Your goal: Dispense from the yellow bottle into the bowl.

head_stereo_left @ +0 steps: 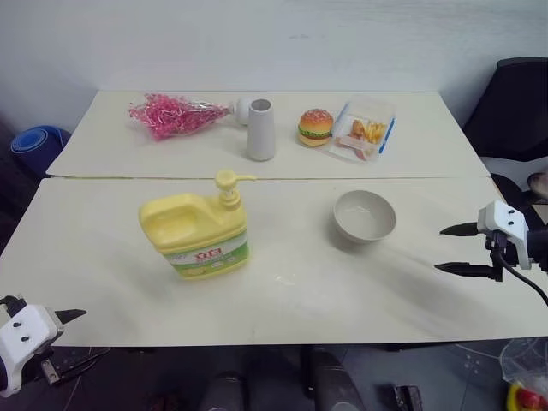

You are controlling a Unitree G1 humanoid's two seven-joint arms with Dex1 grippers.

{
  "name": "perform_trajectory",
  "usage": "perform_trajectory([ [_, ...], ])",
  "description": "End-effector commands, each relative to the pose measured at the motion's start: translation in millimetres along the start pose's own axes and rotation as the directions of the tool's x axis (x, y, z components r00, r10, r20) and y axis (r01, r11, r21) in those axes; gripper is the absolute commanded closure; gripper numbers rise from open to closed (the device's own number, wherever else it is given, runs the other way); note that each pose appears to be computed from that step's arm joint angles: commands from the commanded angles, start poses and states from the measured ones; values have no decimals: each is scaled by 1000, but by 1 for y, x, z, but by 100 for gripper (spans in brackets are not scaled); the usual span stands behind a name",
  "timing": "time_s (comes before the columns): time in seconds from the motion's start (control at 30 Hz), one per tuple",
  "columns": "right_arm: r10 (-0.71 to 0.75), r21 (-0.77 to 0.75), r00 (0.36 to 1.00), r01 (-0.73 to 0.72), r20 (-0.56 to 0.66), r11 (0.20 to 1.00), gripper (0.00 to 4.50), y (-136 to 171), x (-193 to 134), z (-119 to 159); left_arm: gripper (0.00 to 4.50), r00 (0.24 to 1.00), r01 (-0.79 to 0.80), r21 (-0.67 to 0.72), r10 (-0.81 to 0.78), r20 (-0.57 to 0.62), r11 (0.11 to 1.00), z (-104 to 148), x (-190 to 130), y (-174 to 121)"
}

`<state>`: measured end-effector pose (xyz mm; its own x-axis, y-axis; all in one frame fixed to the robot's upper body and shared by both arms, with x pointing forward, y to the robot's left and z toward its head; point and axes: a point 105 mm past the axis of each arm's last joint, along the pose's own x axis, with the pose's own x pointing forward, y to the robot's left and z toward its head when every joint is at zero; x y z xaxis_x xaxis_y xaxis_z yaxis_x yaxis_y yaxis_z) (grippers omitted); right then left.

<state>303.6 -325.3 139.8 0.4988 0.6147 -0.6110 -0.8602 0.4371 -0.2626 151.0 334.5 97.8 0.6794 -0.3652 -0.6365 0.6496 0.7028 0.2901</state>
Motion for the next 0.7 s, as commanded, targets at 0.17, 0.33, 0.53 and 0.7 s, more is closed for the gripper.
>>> perform_trajectory([
  [0.17, -30, -23, 1000, 30, -1, 999, 14, -3, -11, 5, 0, 999, 1, 11, -2, 42, 1000, 6, 1, 3],
  [0.33, -38, -15, 999, 38, -5, 999, 14, -1, -5, 4, 0, 998, 16, -32, -13, 66, 999, 13, 3, 1],
  [0.53, -28, 36, 1000, 27, 16, 999, 14, 4, -4, 6, 0, 994, 37, -65, -30, 104, 997, 22, 1, 1],
  [0.7, -51, -17, 998, 52, 47, 999, 14, -2, -7, 23, 0, 978, 119, -65, -105, 179, 991, 54, -9, -1],
])
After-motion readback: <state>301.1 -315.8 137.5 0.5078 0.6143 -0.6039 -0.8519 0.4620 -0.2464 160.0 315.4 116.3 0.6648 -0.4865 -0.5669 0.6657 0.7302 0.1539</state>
